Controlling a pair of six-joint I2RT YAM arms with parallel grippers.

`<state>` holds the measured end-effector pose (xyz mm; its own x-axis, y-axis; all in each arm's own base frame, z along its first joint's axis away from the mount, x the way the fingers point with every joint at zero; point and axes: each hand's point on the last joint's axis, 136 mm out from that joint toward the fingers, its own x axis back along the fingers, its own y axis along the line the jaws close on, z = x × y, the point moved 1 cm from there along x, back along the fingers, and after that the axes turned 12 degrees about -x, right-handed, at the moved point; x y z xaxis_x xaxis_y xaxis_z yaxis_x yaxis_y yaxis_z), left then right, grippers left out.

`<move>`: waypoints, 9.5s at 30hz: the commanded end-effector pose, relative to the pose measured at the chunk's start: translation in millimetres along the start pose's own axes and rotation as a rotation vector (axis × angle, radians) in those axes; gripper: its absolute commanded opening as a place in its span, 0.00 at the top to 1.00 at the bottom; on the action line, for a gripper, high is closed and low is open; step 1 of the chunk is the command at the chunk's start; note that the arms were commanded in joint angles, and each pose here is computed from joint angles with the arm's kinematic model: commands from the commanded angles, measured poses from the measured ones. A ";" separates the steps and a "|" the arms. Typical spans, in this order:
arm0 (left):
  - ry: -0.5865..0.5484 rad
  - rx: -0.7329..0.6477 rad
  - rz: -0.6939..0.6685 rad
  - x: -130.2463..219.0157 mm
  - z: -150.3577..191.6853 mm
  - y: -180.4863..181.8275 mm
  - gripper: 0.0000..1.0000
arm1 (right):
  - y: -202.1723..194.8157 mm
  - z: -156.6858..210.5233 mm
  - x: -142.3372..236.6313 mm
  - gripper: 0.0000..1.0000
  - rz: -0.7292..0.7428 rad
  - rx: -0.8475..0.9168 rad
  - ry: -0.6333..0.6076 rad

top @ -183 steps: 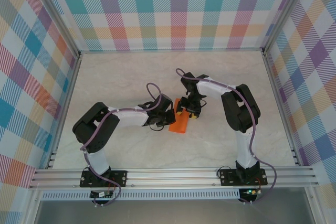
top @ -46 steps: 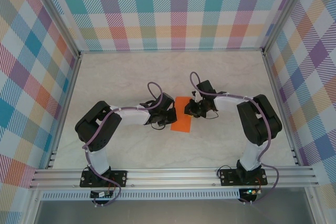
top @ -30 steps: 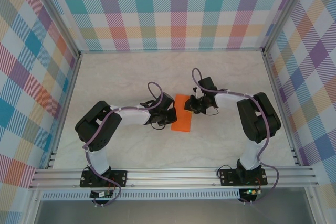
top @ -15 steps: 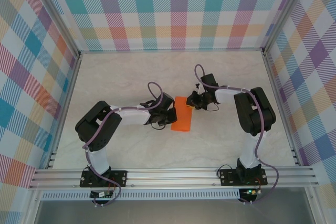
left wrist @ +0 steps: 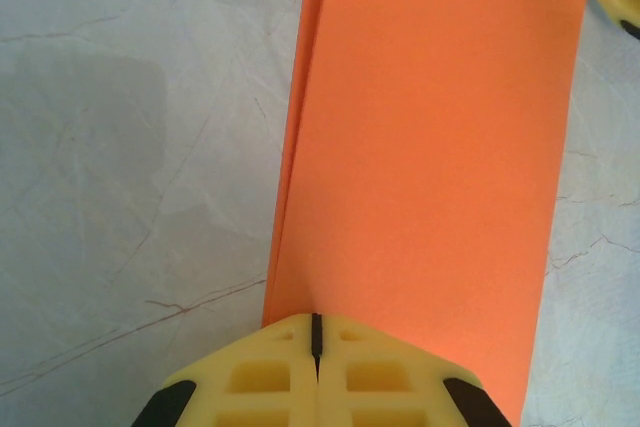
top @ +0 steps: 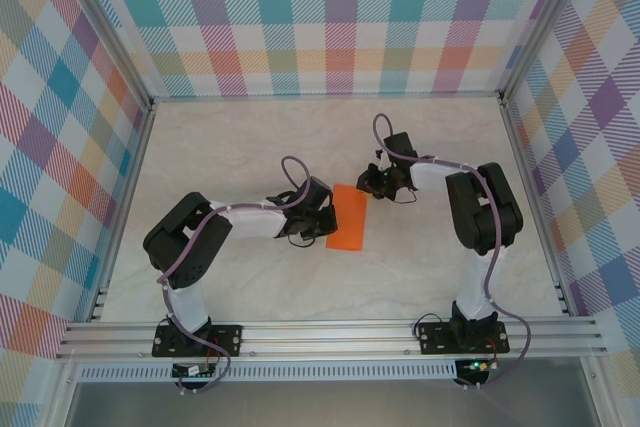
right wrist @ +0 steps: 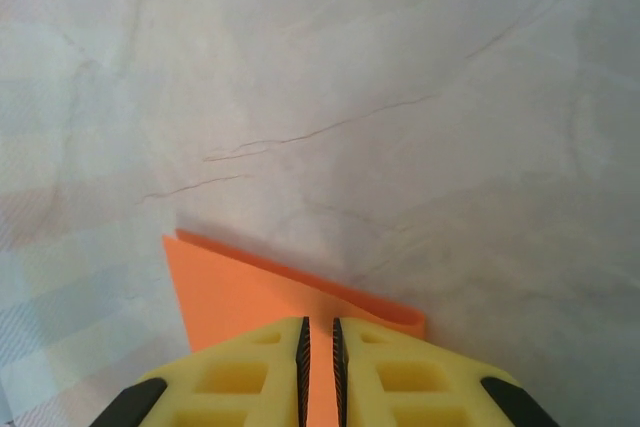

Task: Fold a paper plane with a square sheet of paper (pick it up from the middle)
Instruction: Fold the square sheet of paper in half at the center of the table.

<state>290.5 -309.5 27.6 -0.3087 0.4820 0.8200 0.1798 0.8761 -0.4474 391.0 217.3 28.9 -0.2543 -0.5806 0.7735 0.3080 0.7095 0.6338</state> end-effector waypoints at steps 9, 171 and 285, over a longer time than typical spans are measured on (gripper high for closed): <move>0.168 -0.006 -0.164 -10.1 51.8 44.1 1.00 | 14.5 -3.5 17.6 0.83 -0.012 0.006 -0.011; -0.040 0.113 0.193 64.2 1.4 -0.2 0.88 | 43.7 154.2 55.2 0.80 -0.101 0.200 0.113; 0.113 0.244 -0.030 91.9 67.4 55.5 0.24 | 32.3 96.6 -21.8 0.62 0.167 0.205 0.094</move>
<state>211.7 -214.5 58.8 -0.2255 0.4452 0.8666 -0.0518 0.8827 -0.4670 314.5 290.6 33.3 -0.1280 -0.4917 0.8613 0.1314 0.8524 0.5061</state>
